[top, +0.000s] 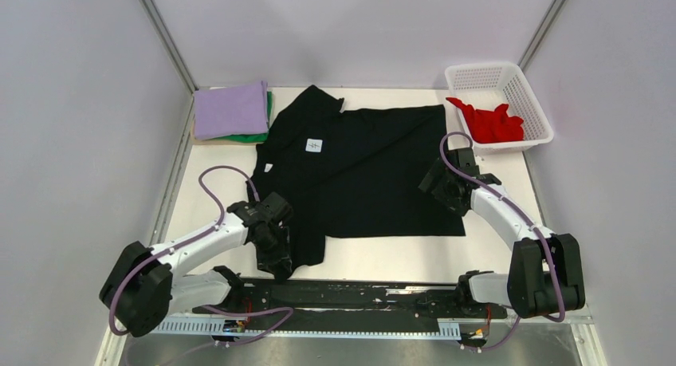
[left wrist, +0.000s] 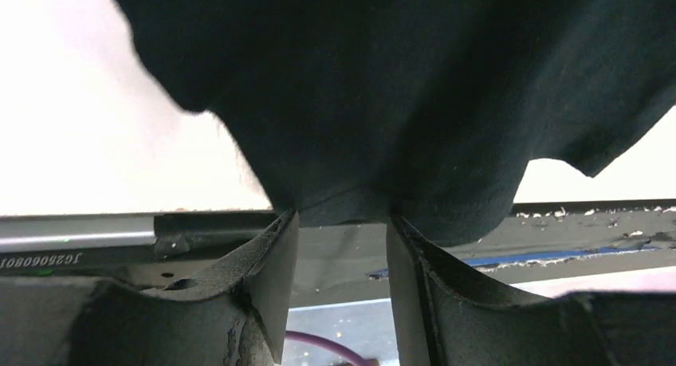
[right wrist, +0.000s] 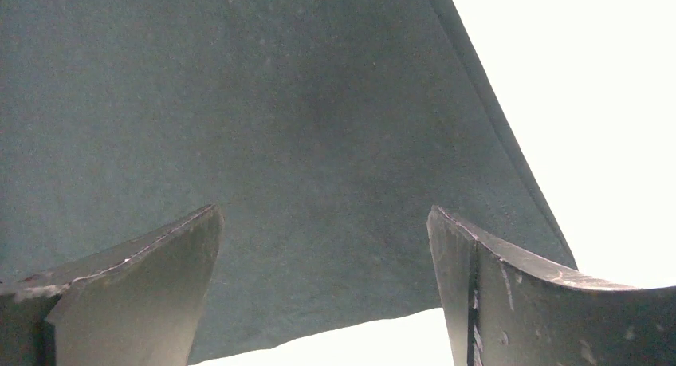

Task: Fold and stack the t-shirts
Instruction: Grab the side of the flattened tshirt closest away from the robot with both arms

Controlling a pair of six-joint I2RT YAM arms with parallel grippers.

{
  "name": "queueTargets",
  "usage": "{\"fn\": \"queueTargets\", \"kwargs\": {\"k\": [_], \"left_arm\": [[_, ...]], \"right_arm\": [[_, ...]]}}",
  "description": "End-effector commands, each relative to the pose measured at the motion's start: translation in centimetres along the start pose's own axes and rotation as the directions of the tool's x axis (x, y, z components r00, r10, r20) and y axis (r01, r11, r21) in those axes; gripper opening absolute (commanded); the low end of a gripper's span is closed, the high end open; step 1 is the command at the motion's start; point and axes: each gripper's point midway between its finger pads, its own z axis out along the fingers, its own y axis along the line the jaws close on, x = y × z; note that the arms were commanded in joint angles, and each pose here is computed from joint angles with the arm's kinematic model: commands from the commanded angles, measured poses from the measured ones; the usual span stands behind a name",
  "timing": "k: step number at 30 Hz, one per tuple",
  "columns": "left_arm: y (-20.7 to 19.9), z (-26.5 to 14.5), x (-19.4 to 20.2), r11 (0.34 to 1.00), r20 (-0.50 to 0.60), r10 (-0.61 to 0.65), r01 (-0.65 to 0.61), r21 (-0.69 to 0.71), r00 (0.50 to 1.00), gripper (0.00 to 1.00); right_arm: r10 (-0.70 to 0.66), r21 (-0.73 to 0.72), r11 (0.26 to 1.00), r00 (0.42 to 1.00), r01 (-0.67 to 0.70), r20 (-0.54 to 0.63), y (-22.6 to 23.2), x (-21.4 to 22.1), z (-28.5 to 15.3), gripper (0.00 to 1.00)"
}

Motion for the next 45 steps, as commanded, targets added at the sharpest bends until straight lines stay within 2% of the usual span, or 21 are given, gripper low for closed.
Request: {"fn": "queueTargets", "kwargs": {"k": [1,13,15,18,19,20,27,31,33,36,40,45], "left_arm": [[-1.8,1.5,-1.0,0.999,0.014,-0.002,0.002,0.052,1.0,0.52],[0.0,4.8,-1.7,0.988,-0.003,0.01,-0.01,-0.153,1.0,0.51],[0.0,5.5,-1.8,0.984,-0.01,0.017,-0.019,-0.177,1.0,0.43],[-0.1,6.4,-2.2,0.979,-0.026,0.026,-0.031,-0.203,0.999,0.15],[0.1,6.4,-2.2,0.975,-0.026,0.027,-0.032,-0.219,0.999,0.03],[0.0,6.3,-2.5,0.975,-0.023,0.033,-0.037,-0.221,0.999,0.0],[-0.6,3.2,-2.5,0.981,0.01,0.041,-0.038,-0.19,0.999,0.0],[-0.3,1.5,-2.5,0.983,0.049,0.046,-0.036,-0.18,0.998,0.0],[-0.2,0.9,-2.6,0.983,0.066,0.051,-0.039,-0.178,0.996,0.0],[-0.4,0.5,-2.7,0.984,0.07,0.061,-0.048,-0.174,0.996,0.0],[-0.8,0.4,-2.8,0.986,0.065,0.069,-0.058,-0.159,0.995,0.0],[-1.1,0.4,-2.9,0.987,0.065,0.079,-0.069,-0.148,0.995,0.0]], "right_arm": [[0.029,-0.007,1.0,0.999,-0.028,0.022,0.2,-0.8,-0.1,1.0],[0.122,0.021,0.992,0.991,-0.123,0.061,-2.5,-0.8,-0.7,1.0],[0.135,0.024,0.99,0.988,-0.137,0.071,-3.0,-1.0,-0.8,1.0],[0.142,0.017,0.989,0.987,-0.144,0.072,-3.3,-1.1,-1.0,1.0],[0.147,0.021,0.989,0.987,-0.149,0.07,-3.4,-1.1,-1.1,1.0],[0.151,0.03,0.988,0.986,-0.154,0.066,-3.7,-0.9,-1.2,1.0],[0.238,0.153,0.959,0.971,-0.239,0.02,-6.8,1.7,-2.6,1.0],[0.294,0.207,0.934,0.956,-0.29,0.011,-8.6,2.6,-1.8,0.98],[0.31,0.207,0.931,0.951,-0.302,-0.007,-8.4,2.9,-1.3,0.95],[0.312,0.175,0.938,0.949,-0.298,-0.054,-7.5,3.4,-0.5,0.82],[0.307,0.189,0.938,0.95,-0.291,-0.061,-8.0,4.0,0.5,0.72],[0.304,0.202,0.937,0.951,-0.286,-0.063,-8.2,3.9,1.5,0.67]]}}
